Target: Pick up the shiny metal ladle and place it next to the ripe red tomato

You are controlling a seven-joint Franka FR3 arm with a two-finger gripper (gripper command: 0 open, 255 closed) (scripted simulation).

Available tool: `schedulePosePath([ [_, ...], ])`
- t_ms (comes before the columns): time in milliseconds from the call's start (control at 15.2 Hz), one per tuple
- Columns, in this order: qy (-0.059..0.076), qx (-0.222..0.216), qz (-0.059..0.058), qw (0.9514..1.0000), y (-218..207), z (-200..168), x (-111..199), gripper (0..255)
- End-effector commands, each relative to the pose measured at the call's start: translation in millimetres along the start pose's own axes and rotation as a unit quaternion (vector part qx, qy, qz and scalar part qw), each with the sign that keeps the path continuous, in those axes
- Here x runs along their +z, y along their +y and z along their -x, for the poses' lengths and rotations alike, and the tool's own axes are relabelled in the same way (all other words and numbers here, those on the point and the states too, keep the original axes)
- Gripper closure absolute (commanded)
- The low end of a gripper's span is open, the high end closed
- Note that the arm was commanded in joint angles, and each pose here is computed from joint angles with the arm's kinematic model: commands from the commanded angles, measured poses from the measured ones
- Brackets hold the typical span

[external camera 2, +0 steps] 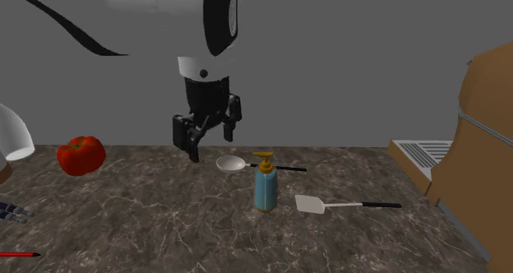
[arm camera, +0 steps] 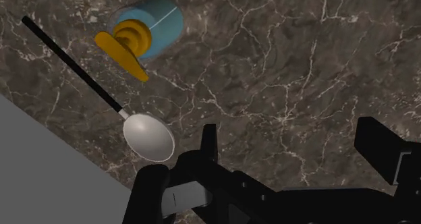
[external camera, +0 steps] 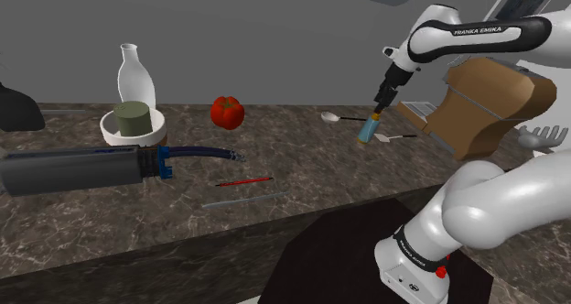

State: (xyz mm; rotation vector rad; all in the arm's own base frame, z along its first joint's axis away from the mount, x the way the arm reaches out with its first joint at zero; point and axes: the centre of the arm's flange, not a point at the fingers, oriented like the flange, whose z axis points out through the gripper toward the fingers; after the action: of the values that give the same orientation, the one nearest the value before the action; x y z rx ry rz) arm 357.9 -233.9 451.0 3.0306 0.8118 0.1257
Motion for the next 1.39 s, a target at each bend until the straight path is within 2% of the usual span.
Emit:
schedulePosePath([
  [0, 0.001, -0.032, -0.002, 0.9995, 23.1, 4.9, 15.0, 0],
  [330, 0.005, -0.104, -0.01, 0.9945, 77.7, 3.1, 55.7, 0],
  [660, 0.009, -0.176, -0.019, 0.9841, 130.6, -6.9, 97.3, 0],
  [990, 0.013, -0.247, -0.027, 0.9684, 180.9, -24.8, 139.6, 0],
  [1320, 0.017, -0.317, -0.035, 0.9476, 227.3, -50.1, 182.6, 0],
])
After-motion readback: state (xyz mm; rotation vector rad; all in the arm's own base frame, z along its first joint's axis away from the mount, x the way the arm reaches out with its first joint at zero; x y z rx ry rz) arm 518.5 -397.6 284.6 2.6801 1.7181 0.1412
